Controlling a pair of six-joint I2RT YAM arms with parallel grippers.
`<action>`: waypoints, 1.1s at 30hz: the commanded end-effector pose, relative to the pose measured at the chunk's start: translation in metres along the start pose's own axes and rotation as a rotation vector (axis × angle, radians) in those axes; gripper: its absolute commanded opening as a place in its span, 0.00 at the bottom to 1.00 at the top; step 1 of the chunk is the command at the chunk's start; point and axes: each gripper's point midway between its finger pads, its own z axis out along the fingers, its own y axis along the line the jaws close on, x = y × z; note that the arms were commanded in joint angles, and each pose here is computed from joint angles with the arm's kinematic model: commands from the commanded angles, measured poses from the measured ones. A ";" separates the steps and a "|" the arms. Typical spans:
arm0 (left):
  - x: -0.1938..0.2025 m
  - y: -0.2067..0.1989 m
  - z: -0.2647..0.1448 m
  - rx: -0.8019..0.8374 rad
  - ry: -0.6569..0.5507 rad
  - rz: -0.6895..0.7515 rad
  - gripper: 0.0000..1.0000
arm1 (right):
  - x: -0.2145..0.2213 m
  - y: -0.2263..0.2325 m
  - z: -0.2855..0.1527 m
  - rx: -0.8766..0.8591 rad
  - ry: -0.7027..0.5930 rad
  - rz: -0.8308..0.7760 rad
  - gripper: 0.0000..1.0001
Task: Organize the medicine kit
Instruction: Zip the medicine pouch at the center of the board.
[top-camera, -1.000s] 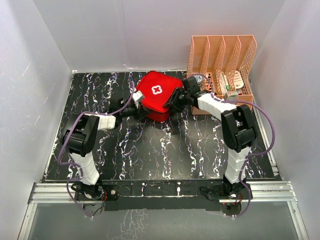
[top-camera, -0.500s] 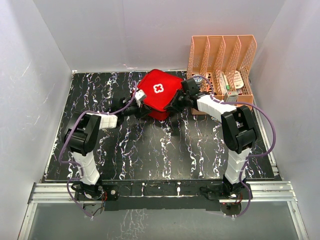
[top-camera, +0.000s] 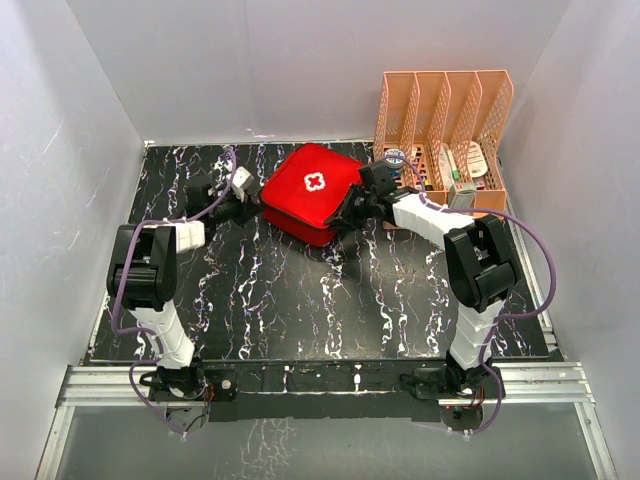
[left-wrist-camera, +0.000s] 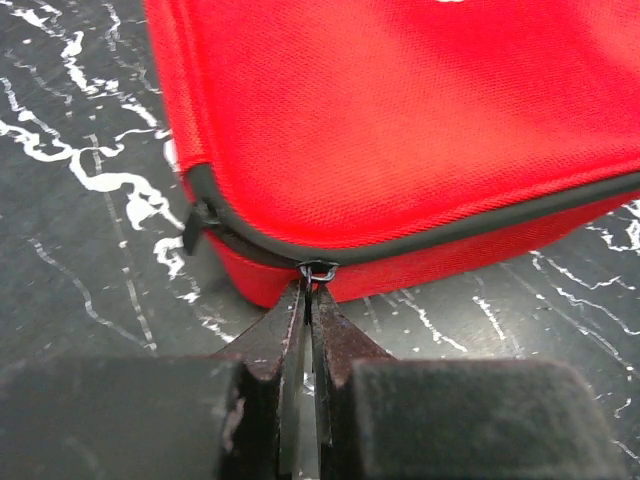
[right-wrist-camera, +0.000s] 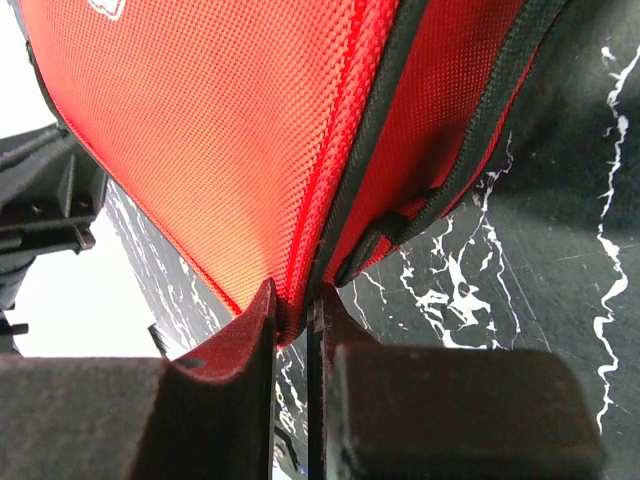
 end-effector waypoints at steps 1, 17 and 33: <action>-0.022 0.047 -0.012 -0.105 -0.023 0.091 0.00 | 0.001 0.017 -0.026 -0.048 -0.008 -0.073 0.00; -0.035 0.114 0.016 -0.150 -0.028 0.192 0.00 | 0.017 0.008 -0.040 -0.026 0.045 -0.151 0.00; -0.066 0.147 0.041 -0.149 -0.064 0.249 0.00 | 0.048 0.009 -0.037 -0.003 0.115 -0.195 0.00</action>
